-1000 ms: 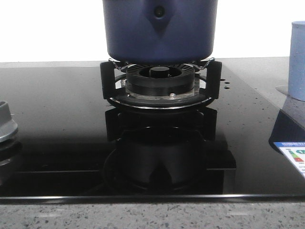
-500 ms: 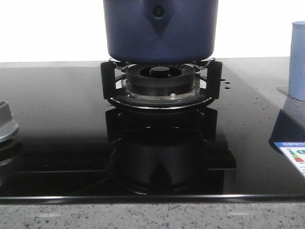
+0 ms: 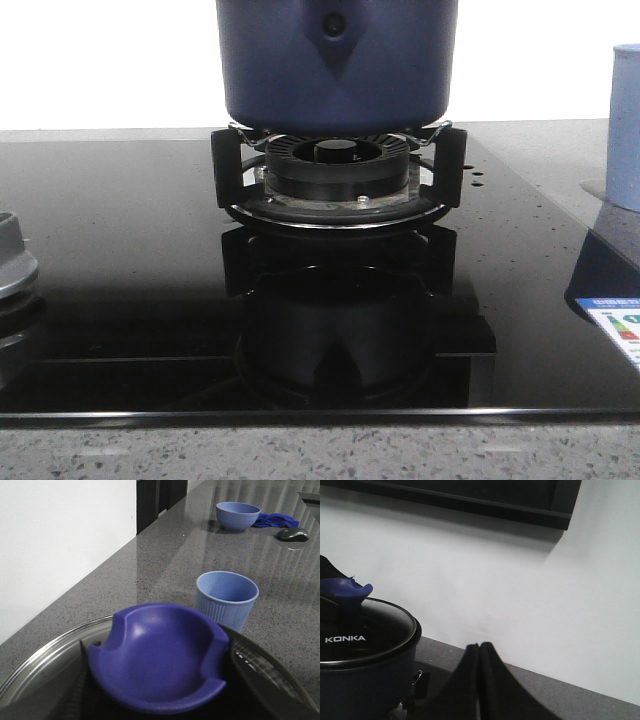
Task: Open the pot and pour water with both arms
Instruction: 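Lower the lid back onto the pot with the left gripper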
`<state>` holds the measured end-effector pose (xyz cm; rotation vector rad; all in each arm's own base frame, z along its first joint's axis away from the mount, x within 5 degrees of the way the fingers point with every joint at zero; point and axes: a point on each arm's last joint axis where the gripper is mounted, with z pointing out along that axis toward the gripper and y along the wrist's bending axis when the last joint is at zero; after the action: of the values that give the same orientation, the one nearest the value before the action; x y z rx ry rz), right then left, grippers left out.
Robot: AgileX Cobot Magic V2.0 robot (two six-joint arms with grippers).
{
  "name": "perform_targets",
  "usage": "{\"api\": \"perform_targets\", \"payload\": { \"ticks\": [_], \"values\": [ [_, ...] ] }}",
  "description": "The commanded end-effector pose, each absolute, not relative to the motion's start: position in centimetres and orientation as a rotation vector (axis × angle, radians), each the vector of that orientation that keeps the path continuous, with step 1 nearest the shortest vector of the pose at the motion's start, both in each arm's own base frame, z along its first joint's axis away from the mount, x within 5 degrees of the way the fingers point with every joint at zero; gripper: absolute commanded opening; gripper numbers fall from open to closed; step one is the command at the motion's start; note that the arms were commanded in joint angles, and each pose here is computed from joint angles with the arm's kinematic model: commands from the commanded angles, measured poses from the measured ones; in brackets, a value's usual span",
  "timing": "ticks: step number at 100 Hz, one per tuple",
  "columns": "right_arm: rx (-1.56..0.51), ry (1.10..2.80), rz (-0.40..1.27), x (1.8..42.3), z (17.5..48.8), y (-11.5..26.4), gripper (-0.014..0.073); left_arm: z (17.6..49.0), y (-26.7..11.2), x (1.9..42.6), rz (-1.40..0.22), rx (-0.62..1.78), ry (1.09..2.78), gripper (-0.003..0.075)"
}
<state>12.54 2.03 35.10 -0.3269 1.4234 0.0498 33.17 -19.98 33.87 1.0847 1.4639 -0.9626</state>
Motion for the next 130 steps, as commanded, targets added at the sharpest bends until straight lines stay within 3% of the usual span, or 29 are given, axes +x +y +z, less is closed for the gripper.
{"api": "perform_targets", "payload": {
  "ticks": [1, 44, 51, 68, 93, 98, 105, 124, 130],
  "values": [
    [-0.333, 1.386, 0.065, 12.4, 36.1, 2.2, -0.0066, 37.3, -20.5, 32.0, -0.978, 1.064, 1.333, 0.0294],
    [-0.336, 1.384, 0.068, 12.4, 36.1, 2.2, -0.0066, 37.5, -20.5, 32.4, -0.923, 1.033, 1.355, 0.0299],
    [-0.336, 1.384, 0.068, 12.4, 36.1, 2.2, -0.0066, 37.5, -20.6, 32.3, -0.935, 1.038, 1.352, 0.035],
    [-0.336, 1.384, 0.068, 12.4, 36.1, 2.2, -0.0066, 37.8, -20.6, 32.3, -0.979, 1.001, 1.355, 0.0596],
    [-0.335, 1.385, 0.067, 12.4, 36.1, 2.2, -0.0066, 40.7, -19.3, 31.1, -1.043, 0.939, 1.264, 0.0612],
    [-0.335, 1.385, 0.067, 12.4, 36.1, 2.2, -0.0066, 41.8, -18.5, 30.6, -1.04, 0.92, 1.254, 0.0577],
    [-0.339, 1.382, 0.071, 12.4, 36.1, 2.3, -0.0066, 43.3, -17.0, 29.7, -1.022, 0.894, 1.25, 0.0467],
    [-0.353, 1.345, 0.123, 11.4, 36.5, 2.7, -0.0066, 47.2, -12.2, 25.8, -0.883, 0.896, 1.297, 0.0068],
    [-0.37, 1.349, 0.115, 10.9, 36.5, 2.8, -0.0066, 47.9, -10.7, 24.1, -0.796, 0.904, 1.353, -0.0019]
  ]
}}
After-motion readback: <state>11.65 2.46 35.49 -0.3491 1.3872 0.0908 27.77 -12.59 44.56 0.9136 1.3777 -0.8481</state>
